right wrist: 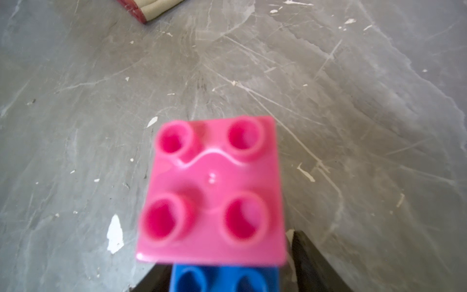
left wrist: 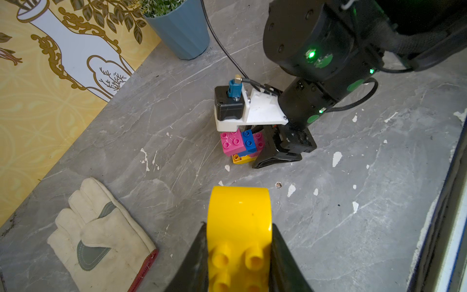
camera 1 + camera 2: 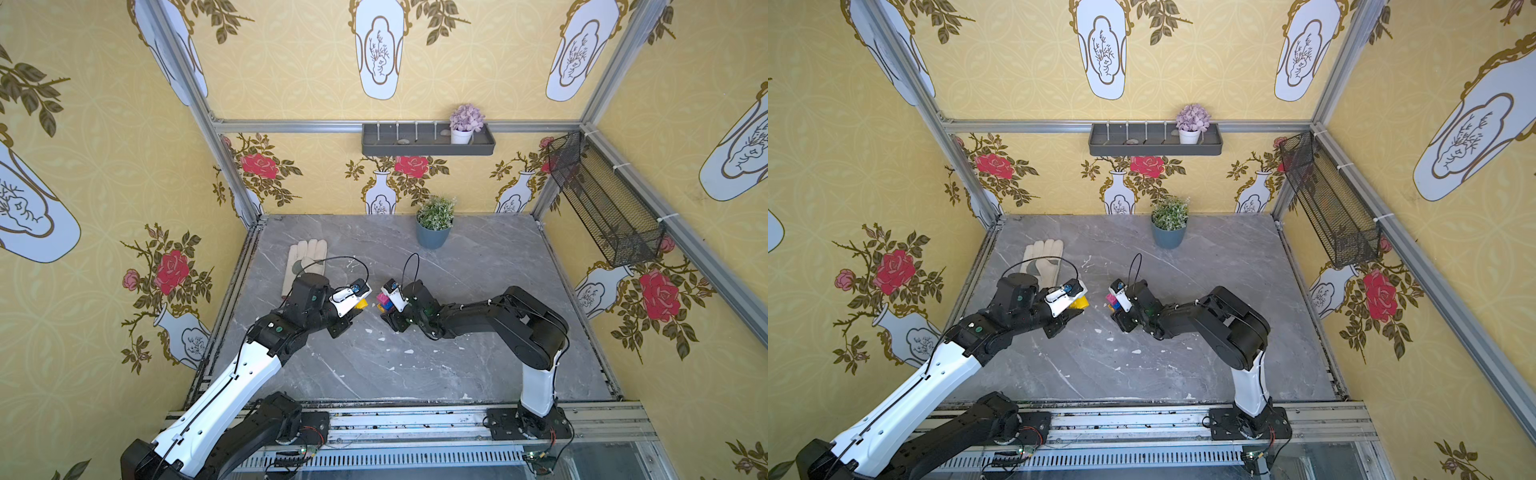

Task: Assemble the letter s with lego
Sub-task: Move the lego brick at the center of the board.

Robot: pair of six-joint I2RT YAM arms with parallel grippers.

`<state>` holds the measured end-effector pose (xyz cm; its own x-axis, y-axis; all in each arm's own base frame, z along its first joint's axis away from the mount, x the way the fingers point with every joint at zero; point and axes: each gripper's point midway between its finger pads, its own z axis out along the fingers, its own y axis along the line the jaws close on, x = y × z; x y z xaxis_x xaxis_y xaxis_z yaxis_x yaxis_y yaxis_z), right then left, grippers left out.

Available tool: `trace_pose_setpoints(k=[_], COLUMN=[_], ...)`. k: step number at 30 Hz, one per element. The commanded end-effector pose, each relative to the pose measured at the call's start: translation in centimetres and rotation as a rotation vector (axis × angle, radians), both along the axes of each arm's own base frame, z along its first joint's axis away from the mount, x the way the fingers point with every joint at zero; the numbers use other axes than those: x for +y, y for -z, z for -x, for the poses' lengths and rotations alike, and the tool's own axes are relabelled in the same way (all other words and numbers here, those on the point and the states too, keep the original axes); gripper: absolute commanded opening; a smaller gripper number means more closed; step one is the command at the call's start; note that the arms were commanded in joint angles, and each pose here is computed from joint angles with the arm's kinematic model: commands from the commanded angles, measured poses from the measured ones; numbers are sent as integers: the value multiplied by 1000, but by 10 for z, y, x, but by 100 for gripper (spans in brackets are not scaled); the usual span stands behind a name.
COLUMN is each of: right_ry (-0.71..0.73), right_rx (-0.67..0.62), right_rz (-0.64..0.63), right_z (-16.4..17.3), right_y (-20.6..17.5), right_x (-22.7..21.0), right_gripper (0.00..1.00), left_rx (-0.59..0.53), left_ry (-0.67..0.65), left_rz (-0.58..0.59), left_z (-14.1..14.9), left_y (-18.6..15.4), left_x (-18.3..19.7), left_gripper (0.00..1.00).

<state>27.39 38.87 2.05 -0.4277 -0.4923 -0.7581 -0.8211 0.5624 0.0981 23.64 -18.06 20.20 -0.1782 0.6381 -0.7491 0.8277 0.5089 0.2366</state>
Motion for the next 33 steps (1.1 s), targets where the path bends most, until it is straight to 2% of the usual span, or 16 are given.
trace_pose_setpoints(k=[1, 8, 13, 16, 20, 23, 25, 26, 29, 30, 33], right_ry=[-10, -22, -78, -160, -291, -323, -323, -321, -324, -324, -305], right_rx=[-12, -33, -19, 5, 54, 61, 66, 63, 49, 39, -4], right_rz=[60, 104, 113, 108, 145, 162, 174, 177, 179, 176, 134], right_z=[8, 17, 31, 51, 88, 102, 106, 106, 104, 103, 96], right_y=[10, 14, 16, 15, 20, 22, 25, 25, 24, 22, 3], right_x=[-4, -18, -24, -27, -38, -47, -54, -55, -55, -54, -49], right_gripper=[49, 24, 21, 22, 23, 24, 28, 33, 66, 73, 75], left_rx=[12, 19, 30, 37, 55, 80, 94, 100, 104, 106, 105], left_ry=[-3, 9, 21, 55, 132, 208, 248, 254, 267, 270, 276], left_rz=[-8, -9, -16, -38, -80, -127, -151, -156, -151, -147, -153], left_z=[1, 1, 0, 4, 15, 26, 30, 30, 29, 28, 27], left_y=[4, 5, 7, 13, 25, 38, 46, 49, 51, 51, 54], left_x=[1, -2, -5, -7, -13, -21, -26, -27, -33, -34, -35], left_gripper=[0, 0, 0, 0, 0, 0, 0, 0, 0, 0, 0])
